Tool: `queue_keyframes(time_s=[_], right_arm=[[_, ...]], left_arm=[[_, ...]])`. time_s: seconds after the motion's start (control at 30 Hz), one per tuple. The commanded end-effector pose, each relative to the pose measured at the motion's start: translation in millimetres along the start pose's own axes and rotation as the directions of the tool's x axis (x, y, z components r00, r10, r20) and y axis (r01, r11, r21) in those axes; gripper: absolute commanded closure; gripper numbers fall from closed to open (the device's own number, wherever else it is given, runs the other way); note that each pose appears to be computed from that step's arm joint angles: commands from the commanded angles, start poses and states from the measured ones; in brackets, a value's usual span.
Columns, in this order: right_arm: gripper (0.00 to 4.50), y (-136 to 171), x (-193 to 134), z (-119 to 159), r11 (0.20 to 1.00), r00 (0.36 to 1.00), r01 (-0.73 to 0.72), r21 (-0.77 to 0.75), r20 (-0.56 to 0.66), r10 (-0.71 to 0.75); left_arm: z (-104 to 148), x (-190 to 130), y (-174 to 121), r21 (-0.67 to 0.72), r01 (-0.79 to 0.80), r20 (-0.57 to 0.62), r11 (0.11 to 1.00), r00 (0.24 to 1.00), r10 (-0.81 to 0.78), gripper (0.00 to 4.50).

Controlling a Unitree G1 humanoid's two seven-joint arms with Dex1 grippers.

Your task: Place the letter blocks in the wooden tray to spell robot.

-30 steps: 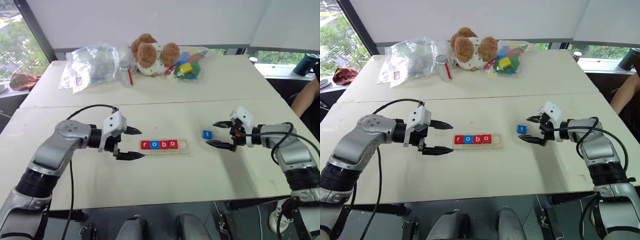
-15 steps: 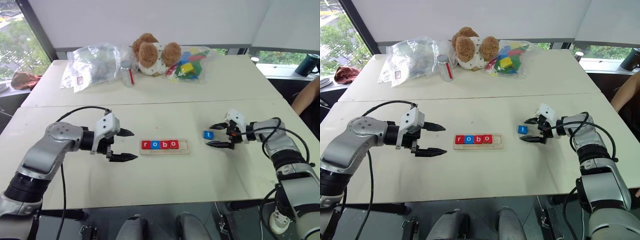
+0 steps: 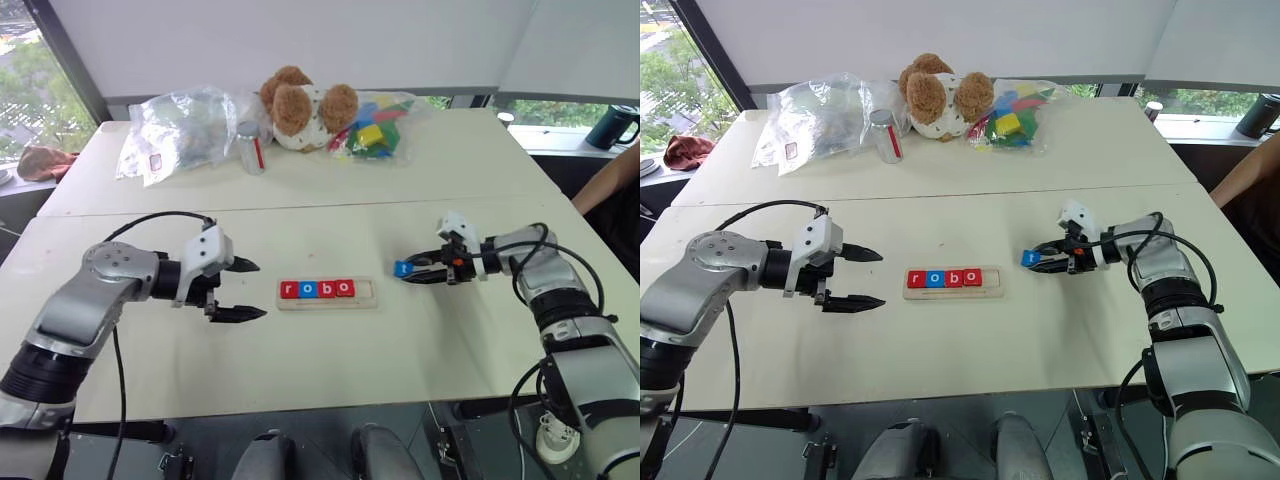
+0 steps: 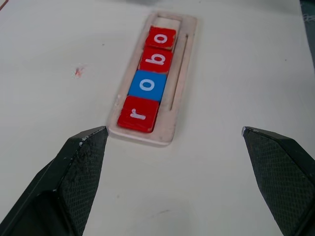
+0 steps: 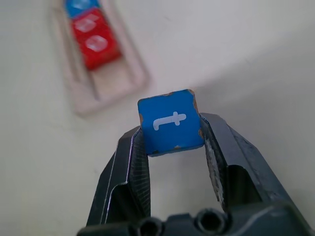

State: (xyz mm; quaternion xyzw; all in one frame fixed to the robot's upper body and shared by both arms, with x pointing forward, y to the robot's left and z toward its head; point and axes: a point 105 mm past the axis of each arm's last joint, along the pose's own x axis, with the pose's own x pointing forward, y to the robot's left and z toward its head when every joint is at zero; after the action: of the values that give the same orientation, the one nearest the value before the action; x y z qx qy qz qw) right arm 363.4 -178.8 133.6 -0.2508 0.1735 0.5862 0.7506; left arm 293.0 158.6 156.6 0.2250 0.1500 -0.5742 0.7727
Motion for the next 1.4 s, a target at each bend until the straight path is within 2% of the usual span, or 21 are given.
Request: queue_keyframes(time_s=[0.03, 0.37, 0.93, 1.4], right_arm=[[3.36, 10, 13, 21, 0.993, 0.998, -0.066, -0.097, 0.0, 0.067], [3.36, 15, 27, 15, 0.981, 0.993, -0.104, -0.162, -0.074, 0.093], [3.36, 16, 47, 15, 0.976, 0.987, -0.144, -0.163, -0.088, 0.131], [3.36, 20, 60, 25, 0.975, 0.985, -0.168, -0.142, -0.052, 0.162]], left_arm=[[8, -3, 2, 0.041, -0.021, 0.013, 0.999, 1.0, 0.02, 0.0], [7, 1, -2, 0.024, -0.027, 0.032, 0.999, 0.999, 0.026, 0.0], [13, 2, -2, 0.017, -0.051, 0.062, 0.999, 0.997, 0.05, 0.0], [13, 3, -3, 0.012, -0.061, 0.066, 0.998, 0.996, 0.061, 0.0]])
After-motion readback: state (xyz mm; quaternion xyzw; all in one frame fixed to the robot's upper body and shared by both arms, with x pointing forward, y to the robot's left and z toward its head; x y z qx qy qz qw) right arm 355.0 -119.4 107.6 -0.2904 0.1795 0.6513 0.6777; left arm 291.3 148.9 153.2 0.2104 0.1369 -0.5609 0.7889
